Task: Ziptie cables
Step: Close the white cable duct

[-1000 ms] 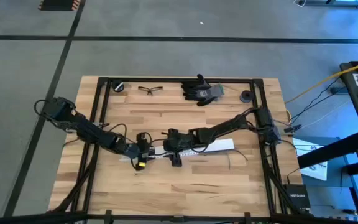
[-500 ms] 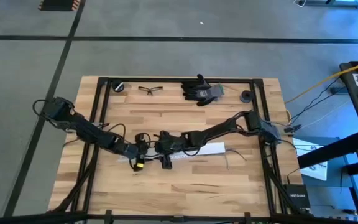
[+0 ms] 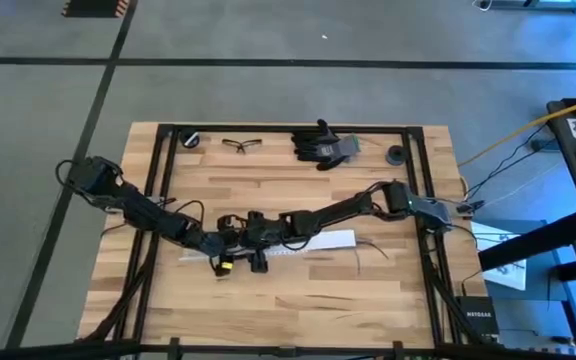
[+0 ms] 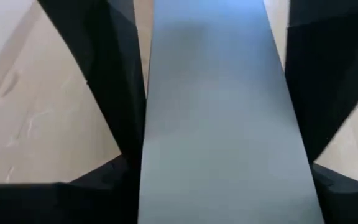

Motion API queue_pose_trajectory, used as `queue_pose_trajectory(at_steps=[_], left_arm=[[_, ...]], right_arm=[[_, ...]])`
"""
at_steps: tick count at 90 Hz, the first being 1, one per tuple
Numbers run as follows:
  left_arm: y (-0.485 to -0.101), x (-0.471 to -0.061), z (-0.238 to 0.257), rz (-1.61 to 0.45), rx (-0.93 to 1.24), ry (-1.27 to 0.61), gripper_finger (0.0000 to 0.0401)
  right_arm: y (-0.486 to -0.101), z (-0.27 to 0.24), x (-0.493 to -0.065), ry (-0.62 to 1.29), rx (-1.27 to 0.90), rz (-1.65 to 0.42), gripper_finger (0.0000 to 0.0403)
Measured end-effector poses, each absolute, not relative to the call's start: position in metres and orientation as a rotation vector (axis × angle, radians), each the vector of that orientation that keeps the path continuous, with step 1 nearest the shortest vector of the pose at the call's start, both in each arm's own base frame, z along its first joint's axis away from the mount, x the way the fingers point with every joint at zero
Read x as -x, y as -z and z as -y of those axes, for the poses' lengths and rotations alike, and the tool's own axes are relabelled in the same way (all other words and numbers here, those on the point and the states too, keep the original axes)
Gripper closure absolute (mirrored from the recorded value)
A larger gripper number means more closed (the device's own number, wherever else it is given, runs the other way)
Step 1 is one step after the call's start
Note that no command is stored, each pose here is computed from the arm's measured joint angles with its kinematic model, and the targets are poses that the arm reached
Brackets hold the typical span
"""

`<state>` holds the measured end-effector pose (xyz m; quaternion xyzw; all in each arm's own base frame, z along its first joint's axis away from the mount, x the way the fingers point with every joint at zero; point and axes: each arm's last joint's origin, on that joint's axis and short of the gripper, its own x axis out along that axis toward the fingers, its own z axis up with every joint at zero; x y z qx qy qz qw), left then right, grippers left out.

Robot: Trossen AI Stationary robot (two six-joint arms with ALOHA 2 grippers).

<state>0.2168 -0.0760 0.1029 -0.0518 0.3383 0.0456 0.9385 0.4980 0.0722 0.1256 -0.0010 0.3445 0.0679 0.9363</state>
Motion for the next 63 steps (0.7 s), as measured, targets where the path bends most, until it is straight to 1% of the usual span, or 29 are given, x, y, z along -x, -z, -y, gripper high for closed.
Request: queue_pose_trajectory(at_steps=[8, 16, 27, 36, 46, 52, 63], left_arm=[[-0.103, -0.218, 0.074, -0.694, 0.127, -0.093, 0.0161], [-0.103, -0.220, 0.070, -0.703, 0.173, -0.085, 0.0145], [-0.111, -0.225, 0.066, -0.742, 0.176, -0.038, 0.0125], [-0.130, -0.227, 0.065, -0.781, 0.133, -0.033, 0.0120], [-0.159, -0.222, 0.065, -0.771, 0.109, -0.032, 0.0119], [-0.174, -0.213, 0.065, -0.753, 0.111, -0.030, 0.0119], [-0.182, -0.190, 0.065, -0.806, 0.078, -0.071, 0.0119]], right_arm=[[-0.125, -0.072, -0.498, -0.137, 0.004, -0.708, 0.0129], [-0.125, -0.072, -0.497, -0.138, 0.003, -0.722, 0.0122], [-0.126, -0.072, -0.495, -0.138, 0.009, -0.750, 0.0120], [-0.131, -0.071, -0.490, -0.130, 0.019, -0.792, 0.0120], [-0.142, -0.070, -0.484, -0.130, 0.044, -0.818, 0.0119], [-0.140, -0.069, -0.482, -0.135, 0.057, -0.838, 0.0119], [-0.141, -0.069, -0.483, -0.136, 0.060, -0.832, 0.0119]])
